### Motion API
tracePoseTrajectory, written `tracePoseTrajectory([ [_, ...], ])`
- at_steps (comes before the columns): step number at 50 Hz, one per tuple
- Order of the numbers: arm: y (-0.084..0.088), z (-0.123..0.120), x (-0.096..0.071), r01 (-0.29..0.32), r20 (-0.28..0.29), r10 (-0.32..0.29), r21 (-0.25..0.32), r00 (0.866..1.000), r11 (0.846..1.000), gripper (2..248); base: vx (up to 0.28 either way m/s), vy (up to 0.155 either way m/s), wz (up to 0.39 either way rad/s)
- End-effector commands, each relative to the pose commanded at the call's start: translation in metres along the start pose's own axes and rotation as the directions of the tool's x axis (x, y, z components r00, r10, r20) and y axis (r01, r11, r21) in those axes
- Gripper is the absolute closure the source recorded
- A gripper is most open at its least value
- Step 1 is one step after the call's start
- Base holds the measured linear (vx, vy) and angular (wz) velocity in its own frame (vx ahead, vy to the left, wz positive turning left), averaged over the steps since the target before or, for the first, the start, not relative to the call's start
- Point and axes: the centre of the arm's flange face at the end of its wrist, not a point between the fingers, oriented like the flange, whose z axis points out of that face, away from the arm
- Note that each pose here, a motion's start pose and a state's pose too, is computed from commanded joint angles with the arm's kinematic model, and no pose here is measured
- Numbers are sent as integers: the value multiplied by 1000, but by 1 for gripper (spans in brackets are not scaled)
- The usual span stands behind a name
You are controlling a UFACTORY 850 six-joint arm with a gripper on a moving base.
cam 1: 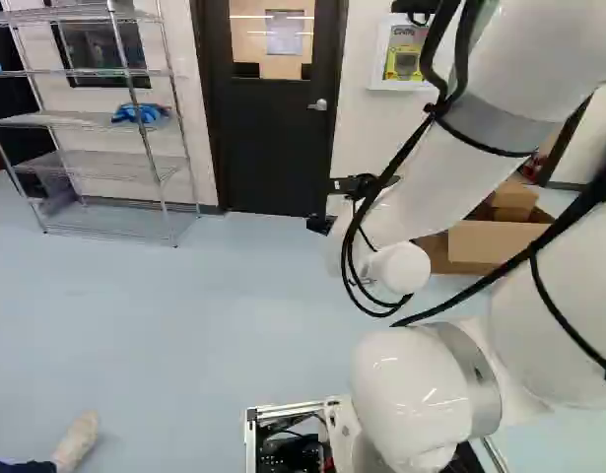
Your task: Open the door and move inside
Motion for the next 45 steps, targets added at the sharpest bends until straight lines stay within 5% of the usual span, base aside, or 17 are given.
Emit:
tracePoseTrajectory([
  [45,0,0,0,0,0,0,0,1000,1000,3,15,1,-2],
])
